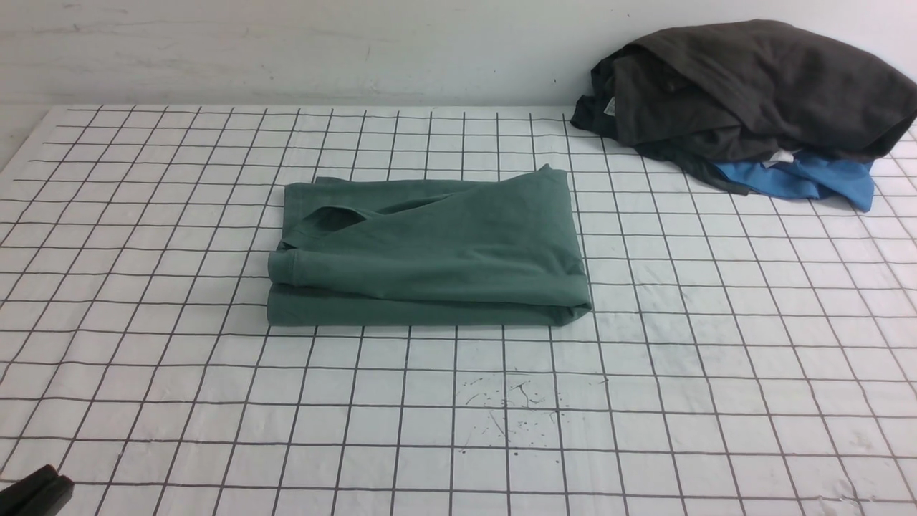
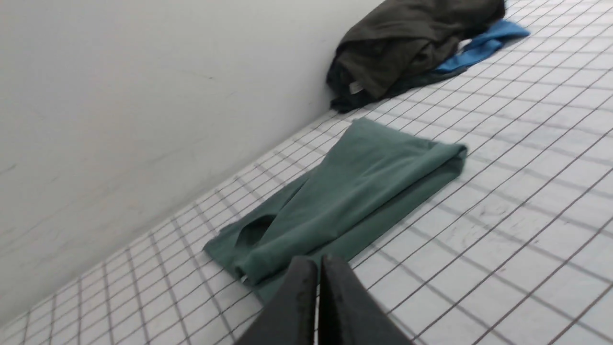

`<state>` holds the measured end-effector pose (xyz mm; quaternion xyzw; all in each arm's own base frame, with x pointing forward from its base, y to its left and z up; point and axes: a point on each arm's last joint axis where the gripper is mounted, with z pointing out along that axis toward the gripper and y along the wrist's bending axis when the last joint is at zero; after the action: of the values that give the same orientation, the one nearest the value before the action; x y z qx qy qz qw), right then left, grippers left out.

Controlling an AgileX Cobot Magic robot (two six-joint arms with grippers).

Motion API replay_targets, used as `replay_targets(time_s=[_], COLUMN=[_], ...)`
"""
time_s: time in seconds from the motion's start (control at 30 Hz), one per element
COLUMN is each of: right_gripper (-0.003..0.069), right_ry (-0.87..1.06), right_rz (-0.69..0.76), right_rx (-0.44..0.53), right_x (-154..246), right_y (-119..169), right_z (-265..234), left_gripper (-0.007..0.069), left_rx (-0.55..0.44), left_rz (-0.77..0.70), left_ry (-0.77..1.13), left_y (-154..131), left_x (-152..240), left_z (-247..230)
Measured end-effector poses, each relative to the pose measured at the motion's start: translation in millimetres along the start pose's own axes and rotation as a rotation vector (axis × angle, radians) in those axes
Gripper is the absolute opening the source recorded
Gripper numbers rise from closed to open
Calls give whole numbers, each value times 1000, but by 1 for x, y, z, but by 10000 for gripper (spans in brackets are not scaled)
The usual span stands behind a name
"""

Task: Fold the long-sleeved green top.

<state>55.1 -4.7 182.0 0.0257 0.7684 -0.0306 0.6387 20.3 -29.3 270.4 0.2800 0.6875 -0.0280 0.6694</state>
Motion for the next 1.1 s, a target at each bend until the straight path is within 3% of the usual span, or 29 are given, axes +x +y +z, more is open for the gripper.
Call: replay_targets(time_s=[0.13, 0.2, 0.4, 0.73, 1.1], right_gripper=[-14, -14, -14, -14, -14], right_ry=[1, 1, 1, 2, 2], right_rz=[0, -1, -1, -5, -5], right_rx=[0, 0, 0, 1, 1], right_x=[0, 0, 0, 0, 0], right_y=[0, 0, 0, 0, 0], right_z=[0, 0, 0, 0, 0], left_gripper=[-7, -7, -7, -7, -7], left_rx=[-118, -224, -364, -326, -314], left_rz=[-98, -163, -227, -423, -439], left_ry=[37, 53, 67, 238, 241], left_y=[5, 10, 11, 3, 2], left_x=[11, 25, 78, 102, 101], left_z=[6, 12, 28, 28, 28])
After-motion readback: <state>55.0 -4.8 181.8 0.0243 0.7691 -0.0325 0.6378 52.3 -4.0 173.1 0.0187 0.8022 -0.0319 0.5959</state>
